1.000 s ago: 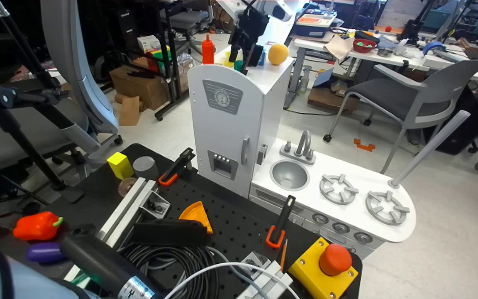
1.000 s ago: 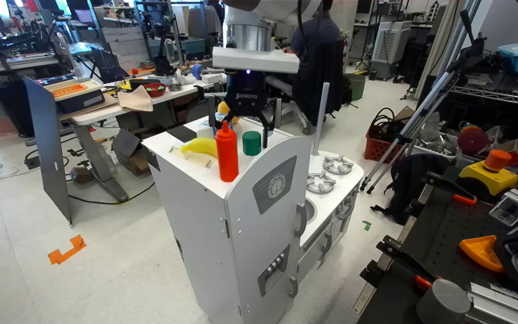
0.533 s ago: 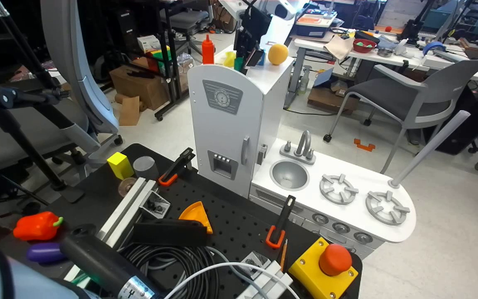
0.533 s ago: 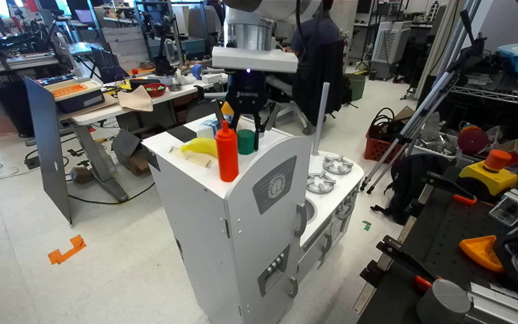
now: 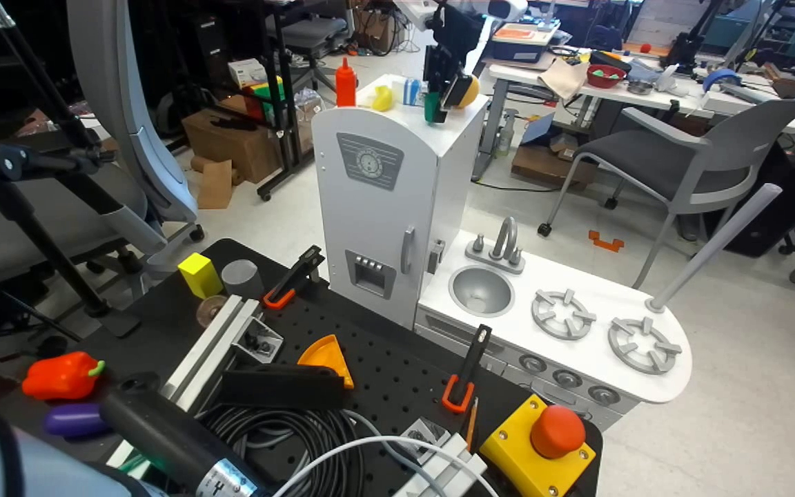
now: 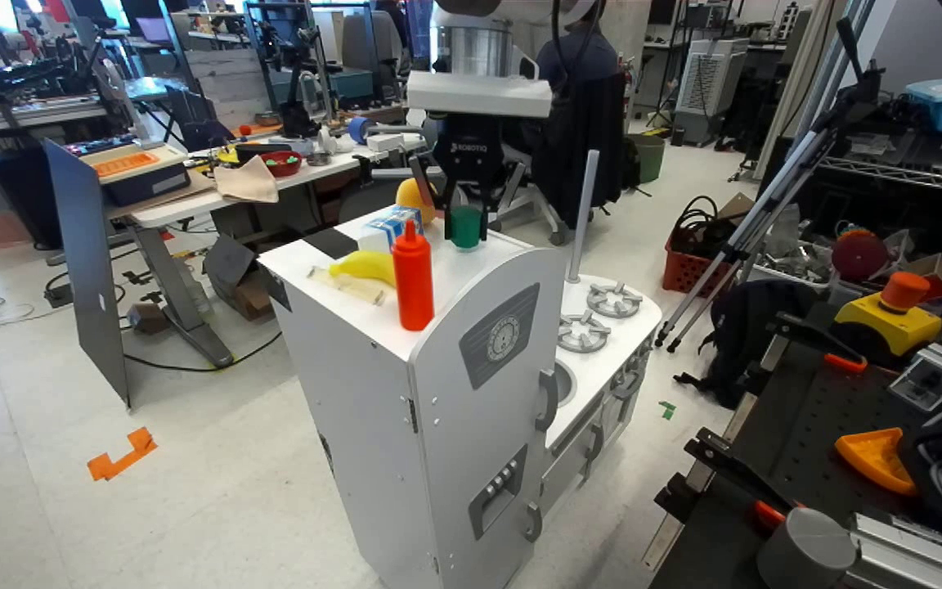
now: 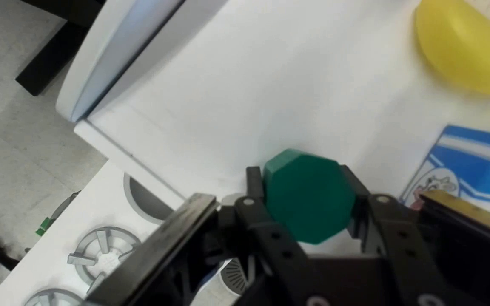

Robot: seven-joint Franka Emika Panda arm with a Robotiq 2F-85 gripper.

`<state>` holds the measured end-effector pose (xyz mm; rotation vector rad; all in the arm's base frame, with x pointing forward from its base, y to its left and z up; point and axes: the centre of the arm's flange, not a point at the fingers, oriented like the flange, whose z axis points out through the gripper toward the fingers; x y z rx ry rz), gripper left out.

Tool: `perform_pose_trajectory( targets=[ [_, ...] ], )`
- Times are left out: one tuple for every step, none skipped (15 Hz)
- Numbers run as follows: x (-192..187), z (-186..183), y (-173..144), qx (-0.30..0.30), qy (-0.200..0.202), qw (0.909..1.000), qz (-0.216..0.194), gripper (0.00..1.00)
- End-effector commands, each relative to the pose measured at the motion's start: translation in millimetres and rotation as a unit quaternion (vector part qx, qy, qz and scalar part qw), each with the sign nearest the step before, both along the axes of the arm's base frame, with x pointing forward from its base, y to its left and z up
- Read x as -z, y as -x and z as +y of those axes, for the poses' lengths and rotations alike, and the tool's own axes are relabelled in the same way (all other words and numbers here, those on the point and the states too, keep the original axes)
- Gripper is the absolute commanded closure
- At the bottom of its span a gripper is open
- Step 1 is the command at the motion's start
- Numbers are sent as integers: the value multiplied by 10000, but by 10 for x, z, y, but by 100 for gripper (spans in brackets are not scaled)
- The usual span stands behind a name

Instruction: Move the green block to the right

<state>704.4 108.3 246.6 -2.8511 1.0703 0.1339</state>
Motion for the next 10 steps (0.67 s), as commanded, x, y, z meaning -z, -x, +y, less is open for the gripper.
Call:
perform_pose_trajectory(
  targets=[
    [-55, -219, -119, 466, 33, 9989, -74, 81],
    [-57, -271, -143, 562, 24, 9984, -66, 81],
    [-50, -309, -179, 651, -5, 9979, -63, 81],
    [-47, -340, -208, 726, -28, 9973, -61, 81],
    [-29, -354, -246, 804, -62, 9967, -55, 81],
    [-16, -365, -282, 869, -84, 9962, -62, 81],
    [0, -362, -323, 934, -109, 9955, -104, 81],
    [14, -360, -353, 984, -121, 9950, -121, 81],
    [32, -345, -393, 1033, -146, 9945, -132, 81],
    [48, -326, -437, 1074, -170, 9940, -144, 81]
  ],
)
